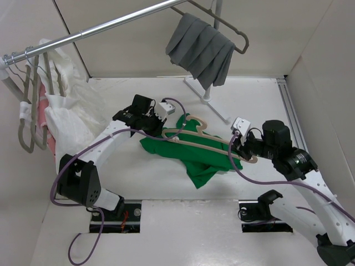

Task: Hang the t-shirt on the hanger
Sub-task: Place tshirt on hanger

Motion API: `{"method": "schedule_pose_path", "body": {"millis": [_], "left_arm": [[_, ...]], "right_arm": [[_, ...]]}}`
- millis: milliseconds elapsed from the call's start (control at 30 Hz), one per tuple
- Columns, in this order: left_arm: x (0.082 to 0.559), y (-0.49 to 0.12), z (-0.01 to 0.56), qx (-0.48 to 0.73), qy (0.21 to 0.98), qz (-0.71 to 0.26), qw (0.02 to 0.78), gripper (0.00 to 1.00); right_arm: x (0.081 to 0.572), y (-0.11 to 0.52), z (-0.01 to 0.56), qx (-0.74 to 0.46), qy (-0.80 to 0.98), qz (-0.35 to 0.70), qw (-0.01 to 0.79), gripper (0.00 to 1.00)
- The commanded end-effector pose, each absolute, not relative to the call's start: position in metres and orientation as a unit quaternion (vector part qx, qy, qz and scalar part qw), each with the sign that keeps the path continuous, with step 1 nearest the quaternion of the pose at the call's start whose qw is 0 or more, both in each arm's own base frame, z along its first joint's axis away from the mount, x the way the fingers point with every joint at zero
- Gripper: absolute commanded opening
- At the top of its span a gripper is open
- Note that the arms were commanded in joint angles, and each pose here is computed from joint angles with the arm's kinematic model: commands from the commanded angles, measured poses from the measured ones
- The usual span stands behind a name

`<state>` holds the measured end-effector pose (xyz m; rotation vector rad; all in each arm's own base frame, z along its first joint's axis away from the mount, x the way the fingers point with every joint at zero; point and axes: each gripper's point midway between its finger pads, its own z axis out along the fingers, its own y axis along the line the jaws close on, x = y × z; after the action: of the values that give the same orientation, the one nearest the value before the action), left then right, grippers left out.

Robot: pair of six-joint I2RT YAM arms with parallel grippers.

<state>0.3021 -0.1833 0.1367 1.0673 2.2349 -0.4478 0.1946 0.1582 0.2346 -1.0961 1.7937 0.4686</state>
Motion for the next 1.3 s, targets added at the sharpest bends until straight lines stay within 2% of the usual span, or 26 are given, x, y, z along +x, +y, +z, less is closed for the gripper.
{"method": "schedule_pose_path", "body": {"millis": [0, 267, 467, 667, 867, 1000, 1100, 1267], "left_arm": [[0.303, -0.189, 0.163, 0.41, 0.829, -0.177, 0.337, 0.0], [0.306, -0.197, 0.175, 0.415, 0.821, -0.194, 0.342, 0.0], [0.29, -0.222, 0.201, 0.47, 0.779, -0.243, 0.336, 0.0], [0.267, -0.236, 0.228, 0.528, 0.73, -0.29, 0.324, 0.0], [0.233, -0.258, 0.265, 0.571, 0.651, -0.384, 0.321, 0.0], [0.22, -0.266, 0.268, 0.576, 0.638, -0.41, 0.305, 0.06], [0.223, -0.26, 0.252, 0.59, 0.643, -0.385, 0.301, 0.25], [0.253, -0.223, 0.227, 0.59, 0.678, -0.299, 0.32, 0.43]], "right_arm": [[0.211, 0.167, 0.256, -0.453, 0.703, 0.181, 0.517, 0.0], [0.212, 0.181, 0.246, -0.487, 0.681, 0.196, 0.51, 0.0], [0.213, 0.201, 0.225, -0.537, 0.654, 0.216, 0.487, 0.0], [0.218, 0.22, 0.242, -0.54, 0.604, 0.243, 0.533, 0.0], [0.229, 0.226, 0.253, -0.505, 0.573, 0.252, 0.595, 0.0], [0.242, 0.231, 0.234, -0.5, 0.576, 0.251, 0.596, 0.0], [0.246, 0.233, 0.226, -0.502, 0.568, 0.256, 0.601, 0.0], [0.246, 0.227, 0.196, -0.497, 0.579, 0.263, 0.591, 0.0]]}}
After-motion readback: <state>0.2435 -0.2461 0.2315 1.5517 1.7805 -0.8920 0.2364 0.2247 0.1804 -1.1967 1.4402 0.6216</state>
